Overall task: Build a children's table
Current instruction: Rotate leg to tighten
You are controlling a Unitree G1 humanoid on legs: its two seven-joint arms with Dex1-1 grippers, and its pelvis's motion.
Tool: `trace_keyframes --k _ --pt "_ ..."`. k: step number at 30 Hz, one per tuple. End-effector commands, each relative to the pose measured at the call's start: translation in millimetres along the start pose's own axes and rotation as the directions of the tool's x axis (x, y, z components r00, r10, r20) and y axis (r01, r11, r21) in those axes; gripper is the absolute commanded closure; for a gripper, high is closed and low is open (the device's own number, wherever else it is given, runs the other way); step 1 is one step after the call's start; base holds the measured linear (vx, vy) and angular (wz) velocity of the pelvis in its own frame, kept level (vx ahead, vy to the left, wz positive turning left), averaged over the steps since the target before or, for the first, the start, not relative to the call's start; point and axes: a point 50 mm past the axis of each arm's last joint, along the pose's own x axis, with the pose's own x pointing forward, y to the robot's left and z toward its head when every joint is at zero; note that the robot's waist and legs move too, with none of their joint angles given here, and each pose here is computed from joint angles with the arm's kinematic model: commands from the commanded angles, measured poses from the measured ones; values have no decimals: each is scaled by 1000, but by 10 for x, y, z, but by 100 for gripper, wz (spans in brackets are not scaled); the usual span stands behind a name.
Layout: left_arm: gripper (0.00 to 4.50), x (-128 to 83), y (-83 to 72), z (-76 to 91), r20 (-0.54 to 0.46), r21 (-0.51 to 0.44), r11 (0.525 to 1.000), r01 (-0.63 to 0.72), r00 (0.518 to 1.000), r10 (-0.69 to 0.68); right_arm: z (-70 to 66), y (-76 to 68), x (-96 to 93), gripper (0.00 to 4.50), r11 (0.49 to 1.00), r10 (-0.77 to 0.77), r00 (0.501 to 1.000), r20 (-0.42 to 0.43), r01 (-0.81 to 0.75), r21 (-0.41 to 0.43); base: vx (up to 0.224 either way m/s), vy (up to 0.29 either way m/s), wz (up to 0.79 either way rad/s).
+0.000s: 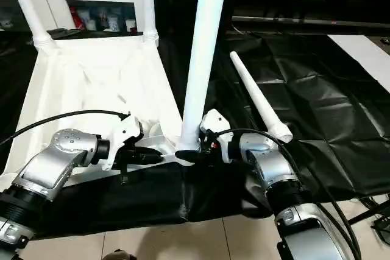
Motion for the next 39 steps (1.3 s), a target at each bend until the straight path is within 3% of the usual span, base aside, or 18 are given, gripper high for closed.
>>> trace_keyframes --k 1,5,9,12,13,16,21,24,25,30,33,36,37,39 --pt "450 67 -55 -5 2 -5 999 33 999 -33 -28 -29 -19 173 999 -50 999 5 50 19 0 0 0" --pt "450 137 70 19 9 -28 993 -116 993 117 -126 -84 27 173 980 -186 982 -24 187 65 0 0 0" --pt "450 256 224 84 26 -83 947 -309 950 312 -205 -159 143 173 901 -405 913 -52 408 149 0 0 0" --pt "450 427 270 165 25 -167 891 -422 902 432 -233 -219 269 174 749 -611 785 -101 615 248 0 0 0" --pt "450 525 260 203 15 -191 871 -452 886 463 -236 -240 322 174 669 -683 717 -139 690 276 0 0 0" --pt "450 623 243 251 12 -211 848 -486 866 500 -224 -249 383 174 612 -725 667 -171 738 285 0 0 0" --pt "450 680 223 231 -8 -189 851 -490 868 497 -116 -239 490 174 649 -703 702 -114 699 300 0 0 0" --pt "450 650 239 216 -3 -170 857 -487 870 494 -33 -253 500 104 667 -698 714 -50 674 318 0 0 0" --pt "450 642 244 227 7 -158 860 -484 871 491 -1 -278 489 104 653 -716 697 -40 689 314 0 0 0" --pt "450 585 263 234 19 -133 870 -474 877 480 110 -345 424 59 678 -710 704 25 674 293 0 0 0" --pt "450 504 285 230 41 -108 889 -444 892 450 184 -394 323 48 735 -665 743 75 633 242 0 0 0" --pt "450 415 296 183 41 -93 910 -405 911 409 172 -381 226 31 820 -567 821 72 553 146 0 0 0" --pt "450 368 297 157 46 -73 924 -376 924 379 142 -349 166 31 870 -492 869 61 487 80 0 0 0" --pt "450 344 291 144 47 -70 932 -357 932 361 124 -334 133 31 888 -460 886 54 457 54 0 0 0"
